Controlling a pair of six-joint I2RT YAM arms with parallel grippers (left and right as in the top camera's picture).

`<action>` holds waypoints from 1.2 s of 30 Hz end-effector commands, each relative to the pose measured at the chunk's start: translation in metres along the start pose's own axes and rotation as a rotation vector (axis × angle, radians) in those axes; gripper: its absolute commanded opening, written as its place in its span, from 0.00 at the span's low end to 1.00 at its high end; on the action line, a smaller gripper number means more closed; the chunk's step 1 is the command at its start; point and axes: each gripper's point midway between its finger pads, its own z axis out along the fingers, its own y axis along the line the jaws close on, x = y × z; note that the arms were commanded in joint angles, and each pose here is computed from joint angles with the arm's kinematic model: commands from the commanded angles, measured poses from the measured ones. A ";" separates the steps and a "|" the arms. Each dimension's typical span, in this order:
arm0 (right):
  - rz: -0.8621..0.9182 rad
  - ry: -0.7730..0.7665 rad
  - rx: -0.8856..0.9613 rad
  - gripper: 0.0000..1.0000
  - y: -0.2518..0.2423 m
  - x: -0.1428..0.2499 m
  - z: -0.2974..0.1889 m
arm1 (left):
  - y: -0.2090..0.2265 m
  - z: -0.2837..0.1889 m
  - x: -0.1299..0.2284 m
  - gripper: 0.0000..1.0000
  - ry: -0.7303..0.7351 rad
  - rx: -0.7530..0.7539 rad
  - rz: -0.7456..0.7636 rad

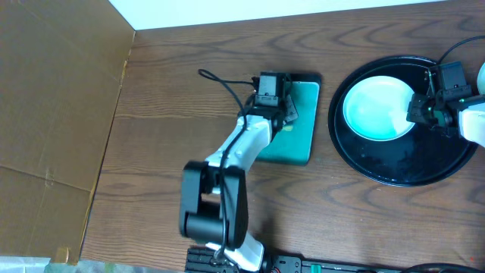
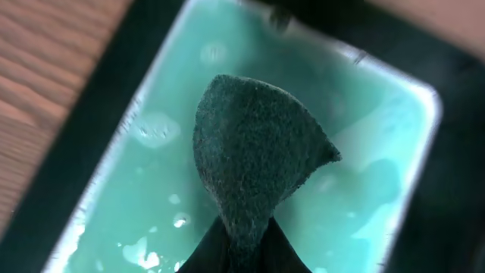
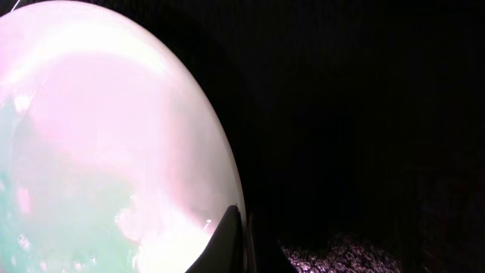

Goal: Clean dirty plates on tray and stack at the side
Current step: 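Return the left gripper with sponge to the water tray, then lift the cleaned plate with the right gripper and carry it right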

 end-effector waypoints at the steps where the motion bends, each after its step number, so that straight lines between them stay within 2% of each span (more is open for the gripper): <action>1: -0.028 -0.003 0.010 0.01 0.000 0.001 0.007 | 0.008 0.018 0.017 0.16 0.055 -0.042 0.019; 4: -0.037 -0.022 0.000 0.01 0.002 -0.003 0.006 | 0.009 0.020 0.018 0.25 0.057 -0.045 0.019; 5: -0.052 -0.028 -0.003 0.01 0.003 -0.005 0.006 | 0.008 0.019 0.016 0.30 0.048 -0.042 0.018; 6: -0.067 -0.032 -0.004 0.01 0.004 -0.006 0.006 | 0.007 0.018 0.013 0.39 0.038 -0.037 0.016; 12: -0.231 -0.077 -0.018 0.01 0.012 -0.019 -0.007 | -0.004 -0.023 -0.023 0.43 -0.085 0.022 0.014; 18: -0.379 -0.189 0.023 0.01 0.026 -0.043 -0.039 | -0.013 -0.089 -0.061 0.64 -0.256 0.097 0.018; 22: -0.564 -0.308 0.208 0.01 0.029 -0.063 -0.068 | -0.014 -0.114 -0.072 0.71 -0.317 0.125 0.007; 24: -0.657 -0.362 0.315 0.01 0.033 -0.070 -0.082 | -0.015 -0.117 -0.074 0.79 -0.326 0.130 0.006; 36: -1.221 -0.584 0.853 0.01 0.103 -0.092 -0.160 | -0.015 -0.117 -0.074 0.80 -0.325 0.129 0.006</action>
